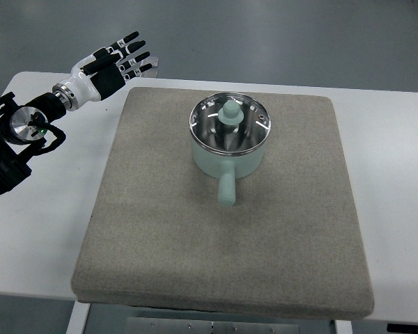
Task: Place lid left of pot with left hand
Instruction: 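Raise the left hand and swing it toward the saucepan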
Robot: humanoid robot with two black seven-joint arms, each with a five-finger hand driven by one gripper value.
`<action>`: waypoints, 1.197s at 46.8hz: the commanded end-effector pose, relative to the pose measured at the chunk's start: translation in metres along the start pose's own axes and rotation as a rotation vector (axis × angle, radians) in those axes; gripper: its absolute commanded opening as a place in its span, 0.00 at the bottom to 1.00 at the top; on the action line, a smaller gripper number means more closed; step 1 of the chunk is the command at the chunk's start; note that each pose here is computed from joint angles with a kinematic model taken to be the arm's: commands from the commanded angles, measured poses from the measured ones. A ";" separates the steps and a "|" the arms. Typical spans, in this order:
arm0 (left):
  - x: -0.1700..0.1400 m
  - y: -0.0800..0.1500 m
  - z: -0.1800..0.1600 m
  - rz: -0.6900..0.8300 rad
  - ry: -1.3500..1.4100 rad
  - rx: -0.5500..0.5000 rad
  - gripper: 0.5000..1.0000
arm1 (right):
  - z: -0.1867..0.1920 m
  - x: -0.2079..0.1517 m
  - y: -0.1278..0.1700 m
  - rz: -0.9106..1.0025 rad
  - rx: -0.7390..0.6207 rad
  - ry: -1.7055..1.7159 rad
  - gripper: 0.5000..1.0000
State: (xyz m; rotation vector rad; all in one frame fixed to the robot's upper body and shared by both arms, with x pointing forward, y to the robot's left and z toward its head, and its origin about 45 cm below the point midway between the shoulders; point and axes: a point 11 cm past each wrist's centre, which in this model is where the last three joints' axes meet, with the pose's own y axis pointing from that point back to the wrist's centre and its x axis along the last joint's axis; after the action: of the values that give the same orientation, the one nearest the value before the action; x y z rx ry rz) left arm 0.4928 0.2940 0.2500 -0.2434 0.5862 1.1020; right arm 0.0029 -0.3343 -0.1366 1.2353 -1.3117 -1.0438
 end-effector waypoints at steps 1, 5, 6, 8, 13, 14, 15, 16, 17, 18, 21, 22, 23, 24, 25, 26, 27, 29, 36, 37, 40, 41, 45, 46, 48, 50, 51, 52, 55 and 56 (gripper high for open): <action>-0.002 -0.001 0.000 -0.006 -0.001 0.000 0.99 | 0.000 0.000 0.000 0.000 0.000 0.000 0.85; -0.003 -0.001 0.001 -0.007 -0.001 0.000 0.99 | 0.000 0.000 0.000 0.000 0.000 0.000 0.85; -0.003 -0.002 0.002 -0.009 0.000 -0.003 0.99 | 0.000 0.000 0.000 0.000 0.000 0.000 0.85; -0.004 -0.002 0.003 -0.010 -0.002 -0.003 0.99 | 0.000 0.000 0.000 0.001 0.000 -0.001 0.85; -0.005 -0.003 0.006 -0.009 -0.003 -0.010 0.99 | 0.000 0.000 0.000 -0.001 0.000 0.000 0.85; -0.005 -0.003 0.007 -0.011 -0.004 -0.011 0.99 | 0.000 0.000 0.000 0.000 0.000 0.000 0.85; -0.005 -0.003 0.007 -0.011 -0.004 -0.011 0.99 | 0.000 0.000 0.000 -0.001 0.000 0.000 0.85; -0.005 -0.003 0.008 -0.010 -0.006 -0.011 0.99 | 0.000 0.000 0.000 -0.001 0.000 0.000 0.85; -0.005 -0.003 0.008 -0.012 -0.006 -0.011 0.99 | 0.000 0.000 0.000 0.000 0.000 0.000 0.85; -0.005 -0.003 0.008 -0.010 -0.006 -0.011 0.99 | 0.000 0.000 0.000 0.001 0.000 -0.001 0.85; -0.007 -0.004 0.010 -0.013 -0.008 -0.016 0.99 | 0.000 0.000 0.000 0.001 0.000 -0.001 0.85; -0.007 -0.004 0.012 -0.014 -0.010 -0.019 0.99 | 0.000 0.000 0.000 -0.001 0.000 0.000 0.85; -0.007 -0.004 0.013 -0.010 -0.011 -0.020 0.99 | 0.000 0.000 0.000 0.000 0.000 0.000 0.85; -0.006 -0.004 0.013 -0.007 -0.011 -0.020 0.99 | 0.000 0.000 0.000 0.001 0.000 -0.001 0.85; -0.007 -0.005 0.014 -0.007 -0.011 -0.021 0.99 | 0.000 0.000 0.000 0.000 0.000 0.000 0.85; -0.008 -0.005 0.014 -0.008 -0.012 -0.021 0.99 | 0.000 0.000 0.000 0.000 0.000 0.000 0.85; -0.008 -0.005 0.015 -0.009 -0.013 -0.022 0.99 | 0.000 0.000 0.000 0.000 0.000 0.000 0.85; -0.007 -0.005 0.015 -0.006 -0.016 -0.021 0.99 | 0.000 0.000 0.000 0.000 0.000 0.000 0.85; -0.009 -0.005 0.022 -0.019 -0.040 -0.021 0.99 | 0.000 0.000 0.000 0.001 0.000 -0.001 0.85; -0.009 -0.005 0.023 -0.017 -0.043 -0.021 0.99 | 0.000 0.000 0.000 -0.001 0.000 0.000 0.85; -0.008 -0.005 0.022 -0.016 -0.066 -0.010 0.99 | 0.000 0.000 0.000 0.000 0.000 0.000 0.85; -0.010 -0.005 0.021 -0.023 -0.082 -0.003 0.99 | 0.000 0.000 0.000 0.001 0.000 -0.001 0.85; -0.014 -0.005 0.019 -0.057 -0.169 0.039 0.99 | 0.000 0.000 0.000 -0.001 0.000 0.000 0.85; -0.014 -0.004 0.019 -0.064 -0.192 0.047 0.99 | 0.000 0.000 0.000 0.000 0.000 0.000 0.85; -0.015 -0.004 0.017 -0.074 -0.235 0.064 0.99 | 0.000 0.000 0.000 0.001 0.000 -0.001 0.85; -0.016 -0.003 0.018 -0.086 -0.273 0.071 0.99 | 0.000 0.000 0.000 -0.001 0.000 0.000 0.85; -0.019 -0.004 0.019 -0.097 -0.290 0.071 0.99 | 0.000 0.000 0.000 -0.001 0.000 -0.001 0.85; -0.020 -0.004 0.020 -0.109 -0.308 0.074 0.99 | 0.000 0.000 0.000 0.000 0.000 0.000 0.85; -0.024 -0.004 0.021 -0.137 -0.362 0.084 0.99 | 0.000 0.000 0.000 0.000 0.000 0.000 0.85; -0.024 -0.004 0.021 -0.137 -0.383 0.088 0.99 | 0.000 0.000 0.000 0.000 0.000 0.000 0.85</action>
State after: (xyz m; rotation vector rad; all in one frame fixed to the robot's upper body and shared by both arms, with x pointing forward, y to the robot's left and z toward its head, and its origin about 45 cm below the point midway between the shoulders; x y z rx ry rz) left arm 0.4962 0.2841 0.2790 -0.0290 0.3160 0.9731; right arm 0.0029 -0.3342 -0.1366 1.2355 -1.3116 -1.0441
